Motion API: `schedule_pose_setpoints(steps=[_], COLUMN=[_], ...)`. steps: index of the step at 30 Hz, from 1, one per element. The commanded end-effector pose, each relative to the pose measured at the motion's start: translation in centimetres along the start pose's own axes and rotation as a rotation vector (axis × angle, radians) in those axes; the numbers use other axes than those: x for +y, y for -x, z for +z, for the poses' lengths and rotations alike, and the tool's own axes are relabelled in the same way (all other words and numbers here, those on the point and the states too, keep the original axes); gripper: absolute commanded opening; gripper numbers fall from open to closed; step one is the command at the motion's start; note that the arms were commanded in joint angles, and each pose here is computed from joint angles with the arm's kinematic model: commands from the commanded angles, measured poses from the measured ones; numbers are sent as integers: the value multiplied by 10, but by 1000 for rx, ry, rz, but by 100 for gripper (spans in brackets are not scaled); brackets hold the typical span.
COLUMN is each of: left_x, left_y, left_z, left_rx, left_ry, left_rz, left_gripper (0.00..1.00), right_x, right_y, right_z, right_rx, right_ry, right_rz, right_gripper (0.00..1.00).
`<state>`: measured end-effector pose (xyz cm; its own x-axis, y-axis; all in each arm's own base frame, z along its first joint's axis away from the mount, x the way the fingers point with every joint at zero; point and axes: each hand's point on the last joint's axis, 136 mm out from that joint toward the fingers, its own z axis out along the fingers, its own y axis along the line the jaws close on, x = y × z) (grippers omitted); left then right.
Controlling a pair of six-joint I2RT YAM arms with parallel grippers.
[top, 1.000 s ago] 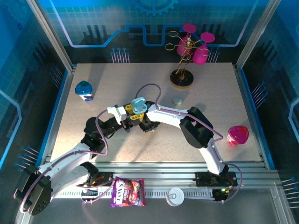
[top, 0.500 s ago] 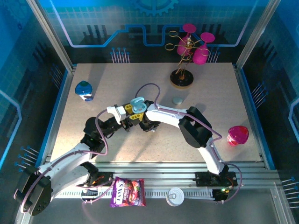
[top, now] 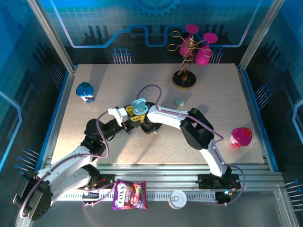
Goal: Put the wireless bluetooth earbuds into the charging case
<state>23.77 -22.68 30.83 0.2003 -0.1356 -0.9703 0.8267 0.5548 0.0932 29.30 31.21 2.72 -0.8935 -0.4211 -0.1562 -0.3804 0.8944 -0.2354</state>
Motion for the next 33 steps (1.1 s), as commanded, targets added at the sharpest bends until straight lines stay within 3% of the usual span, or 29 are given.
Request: schedule_pose_setpoints(steps=[1, 13, 25, 33], left_x=[6, 4, 4, 5], left_y=[14, 14, 13, 18], left_z=[2, 3, 1, -1], left_rx=[-27, -25, -24, -36], left_ry=[40, 32, 35, 43], left_rz=[39, 34, 33, 36], left_gripper=[29, 29, 29, 29], right_x=[23, 27, 24, 18], right_y=[-24, -29, -26, -24], right_z=[6, 17, 12, 6], right_rx=[37, 64, 54, 33], right_ry=[-18, -3, -5, 11], right_rz=[-60, -57, -54, -31], right_gripper=[26, 26, 15, 15])
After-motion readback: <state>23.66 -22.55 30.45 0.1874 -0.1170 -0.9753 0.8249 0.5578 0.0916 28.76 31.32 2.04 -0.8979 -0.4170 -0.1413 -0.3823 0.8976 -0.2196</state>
